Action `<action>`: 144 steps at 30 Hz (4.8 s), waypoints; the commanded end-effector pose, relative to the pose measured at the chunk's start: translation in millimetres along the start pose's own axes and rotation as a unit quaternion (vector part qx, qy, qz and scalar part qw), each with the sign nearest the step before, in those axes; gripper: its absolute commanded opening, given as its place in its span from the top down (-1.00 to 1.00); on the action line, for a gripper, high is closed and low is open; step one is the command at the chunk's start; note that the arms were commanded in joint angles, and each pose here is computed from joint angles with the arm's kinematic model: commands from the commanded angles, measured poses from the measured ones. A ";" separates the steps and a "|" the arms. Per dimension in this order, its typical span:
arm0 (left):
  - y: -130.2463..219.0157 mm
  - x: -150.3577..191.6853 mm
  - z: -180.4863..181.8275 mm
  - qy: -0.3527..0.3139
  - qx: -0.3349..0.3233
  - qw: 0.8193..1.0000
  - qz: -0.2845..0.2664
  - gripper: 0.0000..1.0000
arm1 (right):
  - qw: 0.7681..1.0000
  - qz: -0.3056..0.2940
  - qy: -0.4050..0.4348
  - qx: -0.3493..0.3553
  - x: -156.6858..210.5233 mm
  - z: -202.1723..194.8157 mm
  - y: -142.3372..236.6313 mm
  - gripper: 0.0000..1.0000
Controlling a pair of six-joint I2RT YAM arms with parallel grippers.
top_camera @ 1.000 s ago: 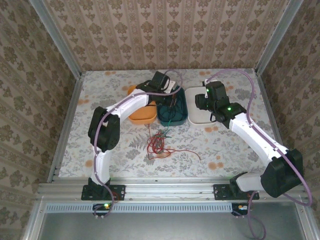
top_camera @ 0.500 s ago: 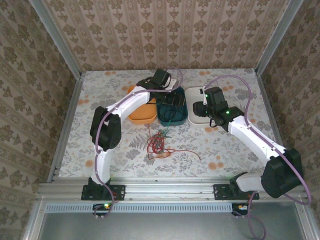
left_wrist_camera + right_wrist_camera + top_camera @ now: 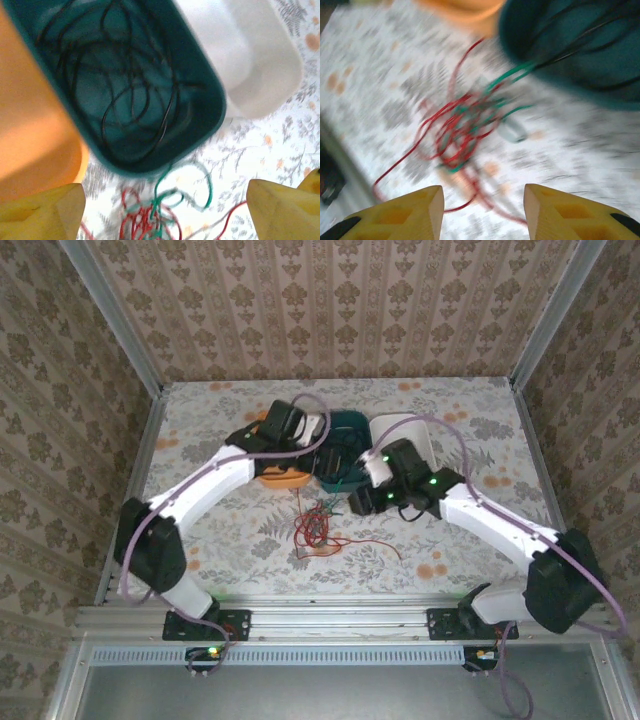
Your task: Untangle the cables
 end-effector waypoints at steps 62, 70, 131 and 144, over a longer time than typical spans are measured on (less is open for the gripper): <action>-43.2 77.0 50.6 0.039 -0.056 0.991 0.117 -0.53 | 0.948 0.096 0.304 0.018 -24.8 93.8 -7.7 1.00; -64.3 86.6 54.4 0.007 -0.080 0.984 0.157 -0.51 | 0.946 -0.145 0.264 0.121 -92.0 82.3 95.9 1.00; -18.4 68.4 77.9 0.090 -0.091 0.992 0.012 -0.55 | 0.916 -0.285 -0.003 0.281 -125.9 -124.0 117.7 1.00; -20.7 64.8 76.2 0.087 -0.089 0.992 0.017 -0.55 | 0.974 -0.077 -0.136 0.164 -29.3 -161.9 8.5 1.00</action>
Point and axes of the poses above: each hand's point on the last joint's axis, 136 mm out from that joint toward the fingers, its own y axis back along the fingers, its own z axis along the line the jaws close on, x = y × z, the point moved 7 cm from there along y, back along the fingers, and after that the axes turned 14 degrees about y, right-handed, at the moved point
